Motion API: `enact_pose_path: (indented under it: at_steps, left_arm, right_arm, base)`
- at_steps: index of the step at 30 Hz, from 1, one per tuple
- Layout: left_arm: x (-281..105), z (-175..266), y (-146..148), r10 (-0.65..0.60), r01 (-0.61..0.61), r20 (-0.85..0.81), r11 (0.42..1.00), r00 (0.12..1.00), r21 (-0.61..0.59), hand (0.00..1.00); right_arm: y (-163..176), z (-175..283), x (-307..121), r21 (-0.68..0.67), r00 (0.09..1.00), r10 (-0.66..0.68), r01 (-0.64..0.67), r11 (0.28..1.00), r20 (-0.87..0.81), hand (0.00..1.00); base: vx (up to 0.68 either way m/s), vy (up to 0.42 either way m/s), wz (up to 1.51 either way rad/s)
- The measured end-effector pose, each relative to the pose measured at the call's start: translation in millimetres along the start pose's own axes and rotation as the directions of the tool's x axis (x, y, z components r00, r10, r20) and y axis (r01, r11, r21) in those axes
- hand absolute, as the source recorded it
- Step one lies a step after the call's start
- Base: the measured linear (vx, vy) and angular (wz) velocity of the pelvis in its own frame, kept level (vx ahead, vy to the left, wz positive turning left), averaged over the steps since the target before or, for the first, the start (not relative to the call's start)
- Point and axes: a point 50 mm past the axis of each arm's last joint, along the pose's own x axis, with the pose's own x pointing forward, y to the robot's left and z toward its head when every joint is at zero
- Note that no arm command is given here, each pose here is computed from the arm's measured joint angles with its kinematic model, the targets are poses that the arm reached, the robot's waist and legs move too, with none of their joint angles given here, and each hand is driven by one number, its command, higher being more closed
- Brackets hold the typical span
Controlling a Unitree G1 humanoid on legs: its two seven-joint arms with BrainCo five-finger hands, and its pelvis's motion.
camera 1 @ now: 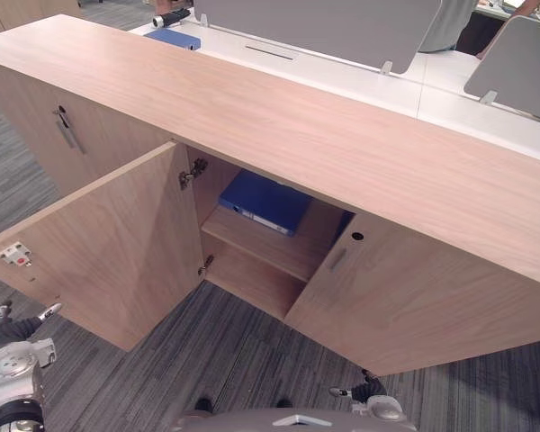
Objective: Walk over to the cabinet, pick up the folder, carry it to the office cabinet, place the folder inside the office cabinet, then close the office cabinet door
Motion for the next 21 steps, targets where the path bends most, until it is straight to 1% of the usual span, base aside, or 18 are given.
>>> enact_pose_path:
  at_steps: [3, 9, 21]
  left_arm:
    - [2, 10, -7, -0.023, 0.023, 0.036, 1.000, 0.999, 0.010, 0.00]
    - [4, 16, -2, -0.020, 0.017, 0.059, 0.998, 0.998, 0.060, 0.00]
    - [3, 14, -11, -0.069, 0.061, 0.059, 0.991, 0.996, 0.119, 0.00]
  right_arm:
    - [0, 1, 0, 0.001, 1.000, 0.000, 0.000, 1.000, 0.006, 0.00]
    - [-2, 2, 0, 0.000, 1.000, -0.003, 0.003, 1.000, 0.008, 0.00]
    - [-3, -9, -2, -0.003, 1.000, -0.004, 0.004, 1.000, -0.017, 0.00]
  base:
    - [0.00, 0.004, -0.01]
    - [0.00, 0.000, 0.00]
    - [-0.01, 0.000, 0.00]
